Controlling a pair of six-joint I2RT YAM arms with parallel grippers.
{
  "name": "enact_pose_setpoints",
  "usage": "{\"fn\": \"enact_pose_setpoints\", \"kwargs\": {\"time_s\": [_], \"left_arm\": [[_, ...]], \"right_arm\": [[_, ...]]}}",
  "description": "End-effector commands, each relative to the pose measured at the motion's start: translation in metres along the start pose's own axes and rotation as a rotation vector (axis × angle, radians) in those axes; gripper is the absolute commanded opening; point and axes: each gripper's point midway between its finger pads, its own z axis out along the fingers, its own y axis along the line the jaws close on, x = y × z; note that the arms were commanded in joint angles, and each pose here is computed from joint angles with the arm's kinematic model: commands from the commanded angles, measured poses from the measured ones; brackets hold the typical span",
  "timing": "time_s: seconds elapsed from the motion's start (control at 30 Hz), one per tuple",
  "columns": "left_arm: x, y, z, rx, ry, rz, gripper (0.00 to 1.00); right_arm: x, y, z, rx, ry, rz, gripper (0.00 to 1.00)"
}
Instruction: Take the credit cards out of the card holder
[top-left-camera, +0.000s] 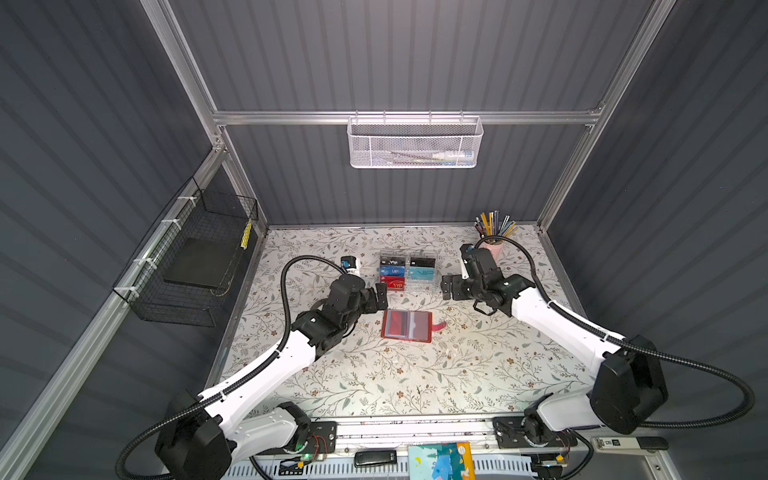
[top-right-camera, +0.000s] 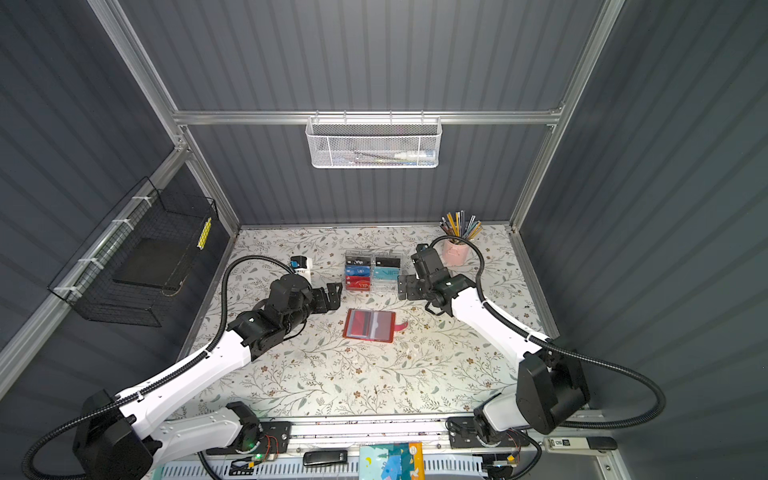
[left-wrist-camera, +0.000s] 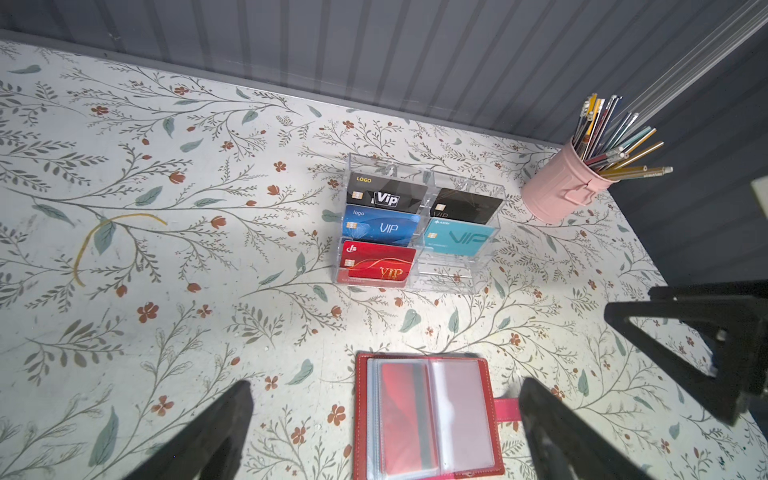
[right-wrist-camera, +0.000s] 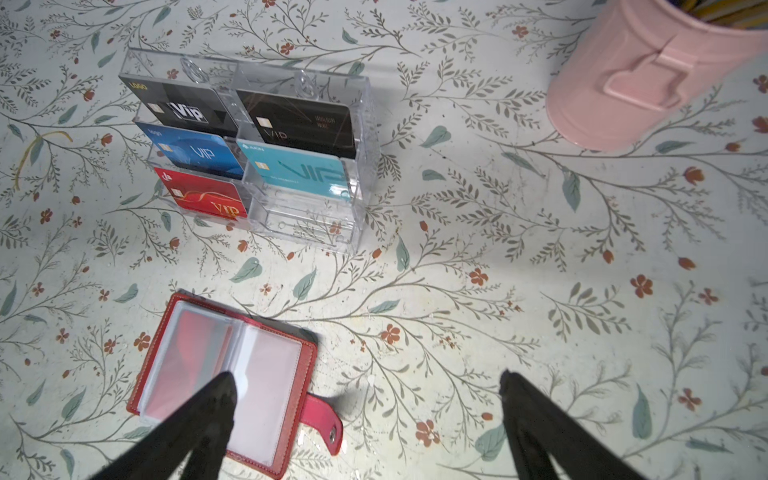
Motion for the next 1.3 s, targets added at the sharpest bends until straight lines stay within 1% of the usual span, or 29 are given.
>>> {"fn": "enact_pose_setpoints", "kwargs": {"time_s": [0.0,0.07,0.2,0.33,0.4,0.5,0.53,0.63,0.7,0.73,0.8,0.83,0.9,0.97,1.03,1.13,1.27], "left_arm": [[0.008,0.018,-0.005,-0.065,0.018,0.03,1.0],[0.003,0.03,-0.004,-0.139,0.009,0.058,1.0],[-0.019,0.082,-0.012,-0.475,-0.046,0.131,1.0],[-0.036,0.128,-0.013,-0.75,-0.116,0.191,1.0],[-0.036,0.157,-0.008,-0.817,-0.119,0.146,1.0],[-0.03,0.195,-0.001,-0.889,-0.17,0.126,1.0],[-0.027,0.205,0.003,-0.9,-0.185,0.131,1.0],[-0.02,0.228,0.011,-0.985,-0.219,0.206,1.0],[-0.015,0.242,0.02,-1.008,-0.204,0.242,1.0],[-0.011,0.251,0.025,-1.021,-0.195,0.242,1.0],[0.001,0.266,0.035,-1.009,-0.166,0.207,1.0],[0.006,0.271,0.04,-0.993,-0.169,0.188,1.0],[0.01,0.277,0.044,-0.968,-0.167,0.158,1.0],[0.009,0.279,0.045,-0.918,-0.2,0.126,1.0],[0.009,0.283,0.043,-0.895,-0.24,0.1,1.0],[0.014,0.282,0.046,-0.855,-0.263,0.105,1.0],[0.017,0.274,0.064,-0.777,-0.232,0.161,1.0]], "right_arm": [[0.008,-0.013,-0.01,0.051,-0.009,0.016,0.99],[0.011,-0.023,-0.016,0.092,-0.031,0.022,0.99],[0.012,-0.064,-0.031,0.272,-0.105,0.064,0.99],[0.017,-0.111,-0.038,0.447,-0.148,0.118,0.99],[0.02,-0.132,-0.04,0.508,-0.169,0.154,0.99],[0.021,-0.155,-0.043,0.56,-0.261,0.184,0.99],[0.022,-0.163,-0.045,0.585,-0.293,0.197,0.99],[0.026,-0.179,-0.044,0.629,-0.373,0.186,0.99],[0.025,-0.191,-0.047,0.67,-0.398,0.181,0.99],[0.023,-0.196,-0.049,0.687,-0.424,0.168,0.99],[0.02,-0.205,-0.05,0.704,-0.48,0.159,0.99],[0.022,-0.211,-0.049,0.717,-0.492,0.149,0.99],[0.026,-0.222,-0.044,0.729,-0.503,0.169,0.99],[0.029,-0.228,-0.036,0.699,-0.505,0.184,0.99],[0.028,-0.231,-0.036,0.69,-0.542,0.199,0.99],[0.02,-0.225,-0.037,0.626,-0.631,0.187,0.99],[0.017,-0.227,-0.029,0.583,-0.67,0.192,0.99]]}}
